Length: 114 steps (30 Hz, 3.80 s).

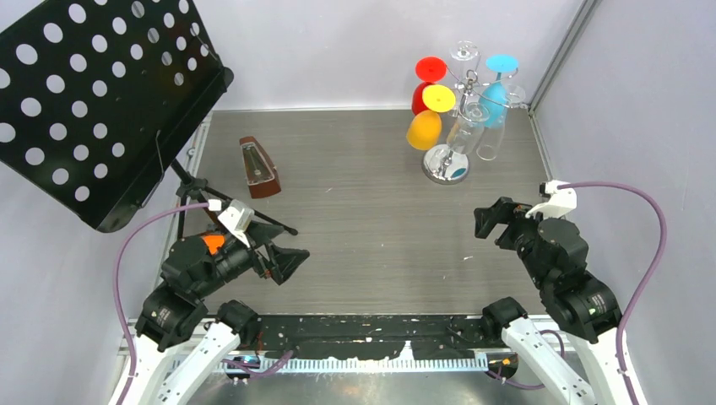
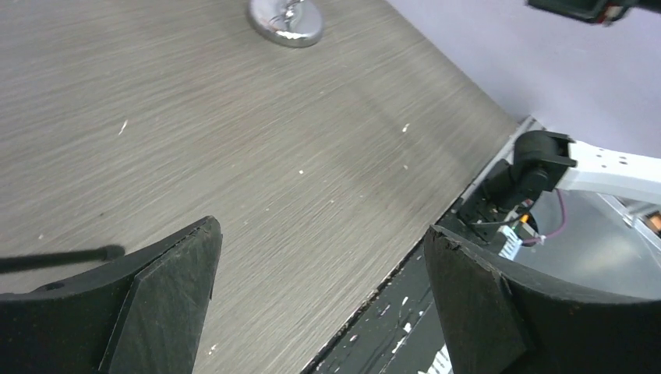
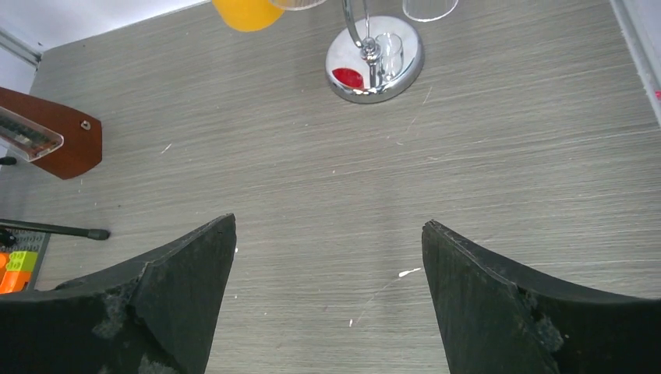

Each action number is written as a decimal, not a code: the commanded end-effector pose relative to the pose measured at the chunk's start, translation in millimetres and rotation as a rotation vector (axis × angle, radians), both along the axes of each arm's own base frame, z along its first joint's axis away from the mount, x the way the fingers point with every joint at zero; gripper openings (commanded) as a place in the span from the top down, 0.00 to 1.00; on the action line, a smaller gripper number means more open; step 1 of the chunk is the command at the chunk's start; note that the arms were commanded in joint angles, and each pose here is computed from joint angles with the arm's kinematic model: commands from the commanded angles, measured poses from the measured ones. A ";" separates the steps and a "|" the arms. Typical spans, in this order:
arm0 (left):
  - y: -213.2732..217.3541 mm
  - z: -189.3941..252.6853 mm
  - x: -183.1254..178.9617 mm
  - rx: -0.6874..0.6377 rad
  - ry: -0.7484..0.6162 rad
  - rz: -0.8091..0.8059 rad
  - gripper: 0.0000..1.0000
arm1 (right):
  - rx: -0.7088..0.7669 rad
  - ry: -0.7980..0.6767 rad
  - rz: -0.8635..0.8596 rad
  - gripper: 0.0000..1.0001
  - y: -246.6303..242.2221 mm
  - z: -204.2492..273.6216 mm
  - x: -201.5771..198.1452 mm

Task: Take the wine glass off the wine glass rack
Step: Adjust the wine rack at the center of the board.

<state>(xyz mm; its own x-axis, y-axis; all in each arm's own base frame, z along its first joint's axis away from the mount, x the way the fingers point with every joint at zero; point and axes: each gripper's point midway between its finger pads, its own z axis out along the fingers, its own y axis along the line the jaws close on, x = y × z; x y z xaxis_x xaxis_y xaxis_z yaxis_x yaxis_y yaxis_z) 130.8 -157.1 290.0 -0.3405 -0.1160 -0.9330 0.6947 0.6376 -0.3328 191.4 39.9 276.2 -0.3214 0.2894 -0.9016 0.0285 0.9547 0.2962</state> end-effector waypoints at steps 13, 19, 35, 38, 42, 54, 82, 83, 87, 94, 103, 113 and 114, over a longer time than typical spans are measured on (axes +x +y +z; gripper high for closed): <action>25.5 -27.0 29.4 0.151 0.091 0.196 0.01 | -0.105 -0.210 0.018 0.05 -15.9 92.8 -10.6; 26.7 -33.3 35.0 0.171 0.098 0.212 0.01 | -0.171 -0.236 0.019 0.05 -13.3 118.0 9.1; 27.4 -44.3 29.2 0.177 0.057 0.185 0.01 | -0.259 -0.288 0.054 0.06 24.5 194.5 105.8; 28.0 -46.0 28.8 0.180 0.060 0.186 0.01 | -0.306 -0.273 0.059 0.05 31.7 195.4 131.2; 28.0 -46.2 27.3 0.175 0.054 0.183 0.01 | -0.340 -0.336 0.106 0.08 46.1 209.8 154.4; 28.7 -42.9 22.6 0.153 0.034 0.178 0.01 | -0.314 -0.410 0.080 0.25 31.8 220.6 220.9; 29.5 -40.4 18.9 0.137 0.017 0.174 0.01 | -0.253 -0.337 0.251 0.49 22.3 174.8 301.9; 29.7 -39.8 18.6 0.135 0.014 0.174 0.01 | -0.252 -0.335 0.256 0.49 22.5 173.6 302.7; 29.6 -38.7 17.9 0.130 0.008 0.173 0.01 | -0.252 -0.323 0.266 0.51 21.1 167.0 306.8; 28.8 -37.9 17.0 0.126 0.004 0.166 0.01 | -0.254 -0.302 0.273 0.53 22.2 158.4 310.8; 28.4 -37.9 17.2 0.126 0.004 0.164 0.01 | -0.257 -0.263 0.272 0.57 19.7 146.9 317.9; 27.9 -38.4 17.5 0.127 0.006 0.163 0.01 | -0.254 -0.238 0.271 0.61 19.4 137.1 323.3; 27.6 -38.8 17.6 0.128 0.007 0.162 0.01 | -0.253 -0.235 0.271 0.62 19.4 135.9 323.9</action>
